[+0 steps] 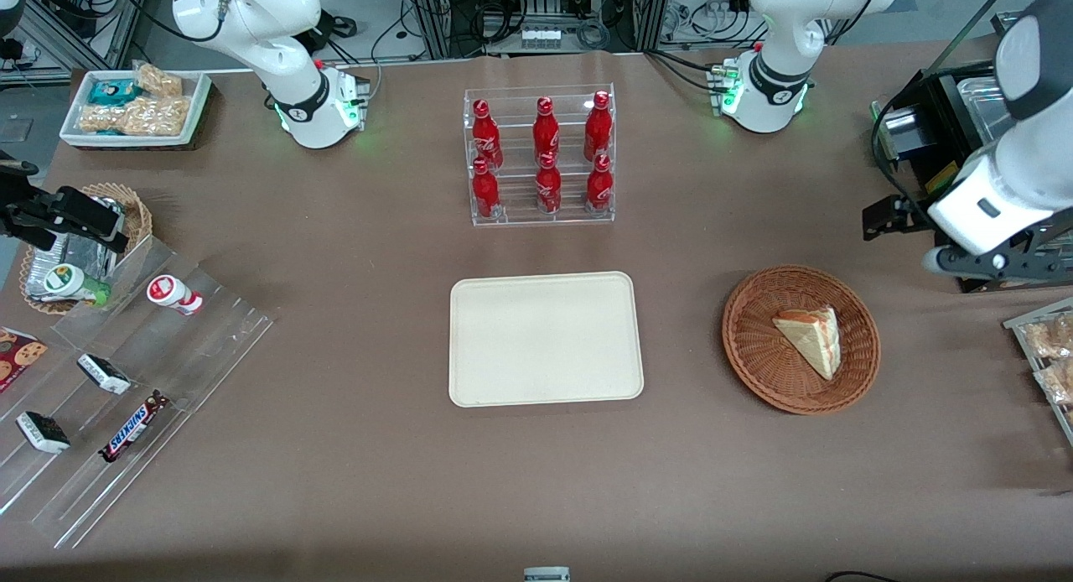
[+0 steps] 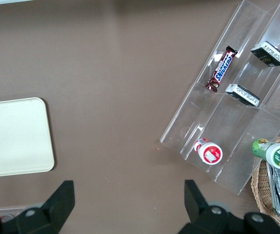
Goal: Place sandwich from basket to tray
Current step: 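Move the left gripper from rest toward the wicker basket, then lower the left gripper and grasp the wrapped sandwich in the basket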
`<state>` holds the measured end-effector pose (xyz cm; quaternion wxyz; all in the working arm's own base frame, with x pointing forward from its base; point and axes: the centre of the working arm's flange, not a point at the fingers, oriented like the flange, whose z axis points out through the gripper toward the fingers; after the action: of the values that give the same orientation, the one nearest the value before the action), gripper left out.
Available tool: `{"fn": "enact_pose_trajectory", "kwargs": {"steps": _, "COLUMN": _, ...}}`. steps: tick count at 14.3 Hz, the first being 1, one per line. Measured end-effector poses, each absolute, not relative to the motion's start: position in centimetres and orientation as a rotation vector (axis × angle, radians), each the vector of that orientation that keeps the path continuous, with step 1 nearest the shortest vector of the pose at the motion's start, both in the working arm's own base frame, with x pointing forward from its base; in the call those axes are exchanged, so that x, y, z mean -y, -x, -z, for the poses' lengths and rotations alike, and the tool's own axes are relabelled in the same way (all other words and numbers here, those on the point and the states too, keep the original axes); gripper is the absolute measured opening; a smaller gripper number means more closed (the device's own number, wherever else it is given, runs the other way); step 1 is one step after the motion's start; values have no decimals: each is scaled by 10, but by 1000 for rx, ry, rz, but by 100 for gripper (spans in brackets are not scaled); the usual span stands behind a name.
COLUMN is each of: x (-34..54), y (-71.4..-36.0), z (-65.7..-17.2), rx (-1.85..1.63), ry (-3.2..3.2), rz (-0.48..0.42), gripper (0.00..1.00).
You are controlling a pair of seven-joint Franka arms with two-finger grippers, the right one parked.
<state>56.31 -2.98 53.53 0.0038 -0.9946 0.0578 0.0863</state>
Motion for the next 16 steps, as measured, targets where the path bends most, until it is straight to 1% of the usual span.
{"fn": "enact_pose_trajectory", "kwargs": {"steps": 1, "x": 25, "y": -568, "z": -521, "rx": -169, "ry": 3118, "rz": -279, "gripper": 100}}
{"fn": "enact_pose_trajectory", "kwargs": {"steps": 5, "x": 7, "y": -576, "z": -458, "rx": -115, "ry": 3126, "rz": -237, "gripper": 100}}
{"fn": "enact_pose_trajectory", "kwargs": {"steps": 9, "x": 7, "y": -568, "z": -395, "rx": -29, "ry": 3132, "rz": -135, "gripper": 100}}
{"fn": "enact_pose_trajectory", "kwargs": {"steps": 11, "x": 7, "y": -560, "z": -366, "rx": 111, "ry": 3131, "rz": -71, "gripper": 100}}
{"fn": "enact_pose_trajectory", "kwargs": {"steps": 13, "x": 8, "y": -555, "z": -346, "rx": 319, "ry": 3117, "rz": -45, "gripper": 100}}
{"fn": "enact_pose_trajectory", "kwargs": {"steps": 16, "x": 10, "y": -558, "z": -330, "rx": 649, "ry": 3071, "rz": 4, "gripper": 100}}
